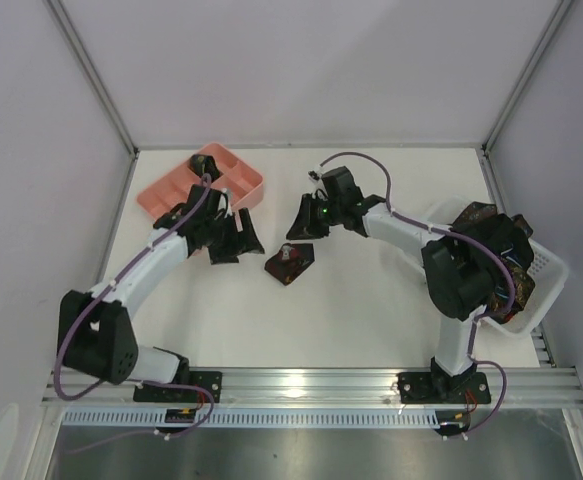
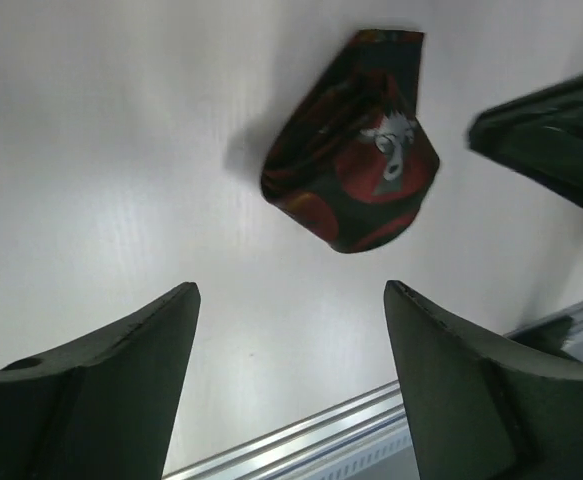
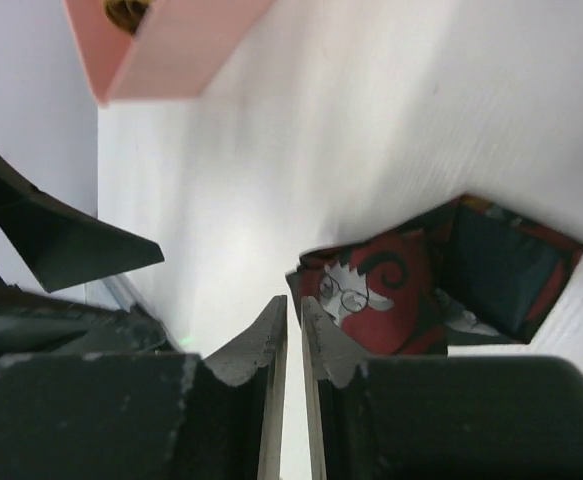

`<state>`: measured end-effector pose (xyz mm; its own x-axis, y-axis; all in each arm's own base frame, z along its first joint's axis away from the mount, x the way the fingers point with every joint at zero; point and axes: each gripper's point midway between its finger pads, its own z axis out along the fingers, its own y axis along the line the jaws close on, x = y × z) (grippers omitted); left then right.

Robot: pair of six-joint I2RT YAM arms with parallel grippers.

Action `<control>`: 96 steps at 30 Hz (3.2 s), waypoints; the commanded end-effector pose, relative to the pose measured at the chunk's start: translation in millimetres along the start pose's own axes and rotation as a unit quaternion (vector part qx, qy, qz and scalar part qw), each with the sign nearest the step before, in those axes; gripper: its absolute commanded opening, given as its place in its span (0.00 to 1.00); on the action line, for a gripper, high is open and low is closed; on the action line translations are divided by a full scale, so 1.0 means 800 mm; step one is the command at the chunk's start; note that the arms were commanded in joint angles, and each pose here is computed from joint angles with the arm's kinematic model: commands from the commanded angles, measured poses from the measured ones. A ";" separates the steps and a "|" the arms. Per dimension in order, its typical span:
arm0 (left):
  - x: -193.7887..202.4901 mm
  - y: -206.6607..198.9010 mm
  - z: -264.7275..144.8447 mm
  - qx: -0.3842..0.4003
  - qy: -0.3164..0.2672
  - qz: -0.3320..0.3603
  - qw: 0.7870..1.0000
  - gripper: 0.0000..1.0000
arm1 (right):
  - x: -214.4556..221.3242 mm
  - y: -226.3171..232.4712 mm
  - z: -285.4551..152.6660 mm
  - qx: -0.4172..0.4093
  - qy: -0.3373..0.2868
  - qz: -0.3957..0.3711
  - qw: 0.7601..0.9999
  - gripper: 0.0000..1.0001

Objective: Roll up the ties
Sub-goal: Place the rolled tie into the container

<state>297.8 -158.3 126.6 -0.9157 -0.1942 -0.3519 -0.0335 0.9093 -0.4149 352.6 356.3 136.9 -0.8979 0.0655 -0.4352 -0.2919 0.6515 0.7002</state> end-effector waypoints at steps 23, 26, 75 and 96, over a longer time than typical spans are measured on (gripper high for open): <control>0.081 -0.071 0.052 0.232 -0.005 -0.195 0.953 1.00 | 0.063 -0.055 0.026 -0.019 0.105 0.039 0.994 0.15; 0.081 -0.070 0.067 0.220 0.002 -0.199 0.955 1.00 | 0.063 -0.058 0.028 -0.021 0.107 0.041 0.993 0.15; 0.043 -0.087 0.144 0.173 -0.044 -0.319 0.931 0.82 | 0.050 -0.091 0.041 -0.031 0.111 0.095 0.989 0.13; 0.040 -0.092 0.160 0.173 -0.034 -0.304 0.936 0.51 | 0.057 -0.097 0.046 -0.029 0.124 0.106 0.986 0.13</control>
<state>312.2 -270.9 32.0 -0.7313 -0.6819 0.0145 -0.4336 0.4484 -0.7816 347.6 335.4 52.9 -0.9888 0.0105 -0.1492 -0.1157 0.5782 0.8076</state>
